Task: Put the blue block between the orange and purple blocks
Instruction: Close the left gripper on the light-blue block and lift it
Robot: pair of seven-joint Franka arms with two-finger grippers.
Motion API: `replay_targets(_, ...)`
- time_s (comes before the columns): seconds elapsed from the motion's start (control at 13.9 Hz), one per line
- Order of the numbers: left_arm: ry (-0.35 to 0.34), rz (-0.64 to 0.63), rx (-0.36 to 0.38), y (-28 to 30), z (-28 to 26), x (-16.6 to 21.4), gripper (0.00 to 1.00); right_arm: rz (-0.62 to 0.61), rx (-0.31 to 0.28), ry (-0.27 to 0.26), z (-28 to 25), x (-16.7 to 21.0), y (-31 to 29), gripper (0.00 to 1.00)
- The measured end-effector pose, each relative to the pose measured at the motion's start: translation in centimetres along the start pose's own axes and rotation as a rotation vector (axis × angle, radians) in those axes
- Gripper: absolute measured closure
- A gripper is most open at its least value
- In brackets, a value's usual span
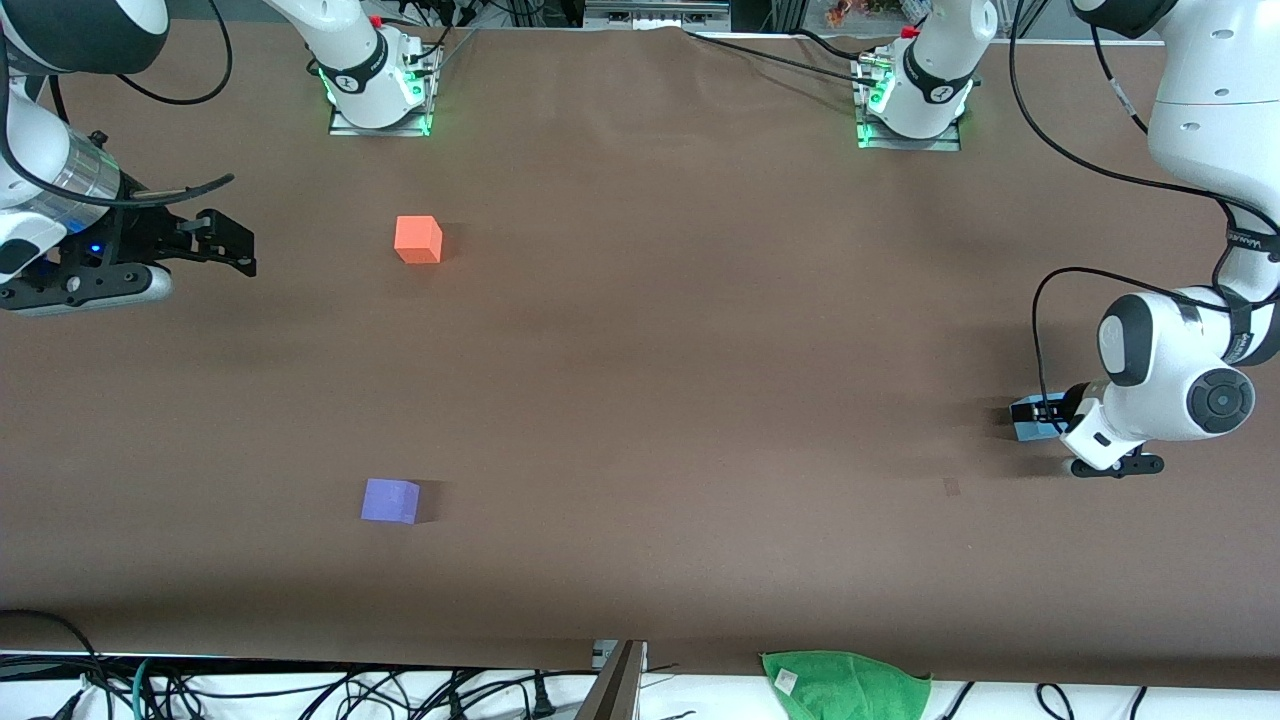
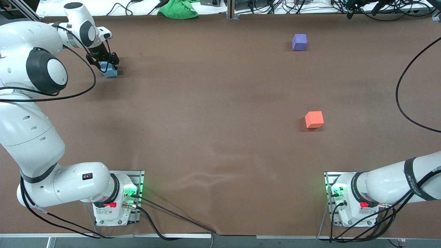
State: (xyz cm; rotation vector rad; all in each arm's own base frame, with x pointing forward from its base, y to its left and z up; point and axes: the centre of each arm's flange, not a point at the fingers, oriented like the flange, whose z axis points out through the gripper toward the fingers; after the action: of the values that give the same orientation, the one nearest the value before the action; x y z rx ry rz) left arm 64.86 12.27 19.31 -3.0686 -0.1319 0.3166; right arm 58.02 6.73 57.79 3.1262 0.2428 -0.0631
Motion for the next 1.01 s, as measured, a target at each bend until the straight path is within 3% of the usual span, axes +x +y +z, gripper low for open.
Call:
replay_targets(0.14, 0.004, 0.001, 0.000, 0.0, -0.2, 0.1, 0.41, 0.000, 0.000, 0.000, 0.0, 0.0, 0.0, 0.00)
replay_targets(0.36, 0.025, 0.008, -0.002, 0.5, -1.2, 0.6, 0.44, 0.000, 0.000, 0.000, 0.0, 0.0, 0.0, 0.00)
replay_targets(0.5, 0.057, 0.036, -0.008, 2.4, -4.6, 0.9, 0.44, 0.002, 0.000, 0.000, 0.0, 0.0, 0.1, 0.00)
replay_targets(0.86, 0.022, 0.112, -0.031, 17.3, -18.2, -3.1, 0.44, 0.011, 0.000, -0.002, 0.2, 0.1, 0.6, 0.00)
replay_targets(1.01, 0.012, 0.139, -0.071, 25.3, -20.7, -5.4, 0.44, 0.013, 0.000, -0.002, 0.2, 0.1, 0.7, 0.00)
